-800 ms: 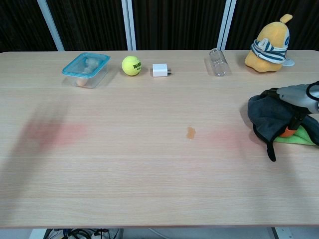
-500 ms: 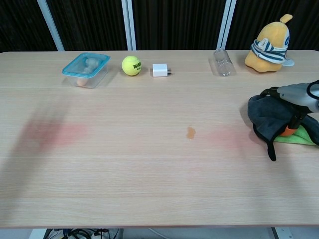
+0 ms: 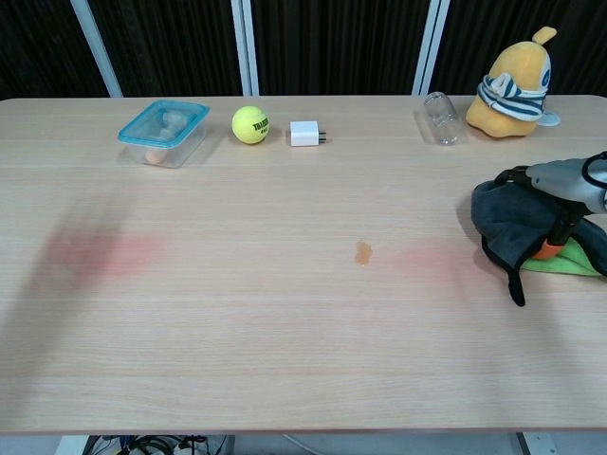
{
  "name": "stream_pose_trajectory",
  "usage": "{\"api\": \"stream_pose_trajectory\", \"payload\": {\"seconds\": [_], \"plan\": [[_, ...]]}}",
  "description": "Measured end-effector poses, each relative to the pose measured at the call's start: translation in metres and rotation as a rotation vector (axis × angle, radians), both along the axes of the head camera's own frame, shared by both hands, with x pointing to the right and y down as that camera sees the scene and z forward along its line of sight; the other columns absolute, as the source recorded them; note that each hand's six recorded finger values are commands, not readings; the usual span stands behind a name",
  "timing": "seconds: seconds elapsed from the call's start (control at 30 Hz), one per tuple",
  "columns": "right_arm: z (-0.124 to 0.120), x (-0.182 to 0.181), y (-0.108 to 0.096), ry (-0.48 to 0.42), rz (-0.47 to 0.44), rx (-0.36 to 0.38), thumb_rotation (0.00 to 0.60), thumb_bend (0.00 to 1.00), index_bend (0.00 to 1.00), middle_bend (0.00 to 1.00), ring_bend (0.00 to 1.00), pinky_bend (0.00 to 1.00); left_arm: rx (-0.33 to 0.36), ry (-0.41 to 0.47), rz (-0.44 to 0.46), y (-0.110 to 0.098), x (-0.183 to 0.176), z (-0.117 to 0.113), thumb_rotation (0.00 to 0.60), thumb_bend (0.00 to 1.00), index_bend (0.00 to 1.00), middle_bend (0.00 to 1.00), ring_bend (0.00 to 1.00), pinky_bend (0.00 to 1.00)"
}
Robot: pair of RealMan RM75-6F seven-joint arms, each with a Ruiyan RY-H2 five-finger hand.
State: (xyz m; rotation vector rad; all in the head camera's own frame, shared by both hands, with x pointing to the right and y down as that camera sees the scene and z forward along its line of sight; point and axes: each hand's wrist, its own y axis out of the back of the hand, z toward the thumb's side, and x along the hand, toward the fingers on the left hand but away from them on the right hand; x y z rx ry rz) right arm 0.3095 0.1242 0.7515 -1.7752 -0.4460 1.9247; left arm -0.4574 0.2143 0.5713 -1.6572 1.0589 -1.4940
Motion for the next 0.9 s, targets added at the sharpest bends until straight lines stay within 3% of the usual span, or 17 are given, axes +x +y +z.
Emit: {"api": "stream_pose_trajectory", "payload": {"seconds": [0.53, 0.63, 0.7, 0.9], "plan": [[0.0044, 0.0019, 0.0022, 0.010, 0.002, -0.016, 0.600, 0.04, 0.00, 0.00, 0.00, 0.17, -0.001, 0.001, -0.002, -0.0009, -0.0005, 0.0005, 0.600, 0.01, 0.00, 0.00, 0.00, 0.00], [0.0049, 0.0021, 0.0025, 0.012, 0.001, -0.017, 0.600, 0.16, 0.03, 0.06, 0.07, 0.24, -0.001, 0.002, -0.002, -0.0008, -0.0004, 0.0004, 0.600, 0.01, 0.00, 0.00, 0.00, 0.00], [0.0048, 0.0024, 0.0022, 0.014, 0.001, -0.015, 0.600, 0.30, 0.20, 0.23, 0.24, 0.37, -0.001, 0.002, -0.002, -0.0008, -0.0003, 0.0003, 0.600, 0.01, 0.00, 0.00, 0.00, 0.00], [0.0050, 0.0023, 0.0024, 0.012, -0.002, -0.003, 0.600, 0.45, 0.64, 0.62, 0.65, 0.78, -0.002, 0.003, 0.000, -0.0005, 0.0000, 0.0002, 0.600, 0.01, 0.00, 0.00, 0.00, 0.00]]}}
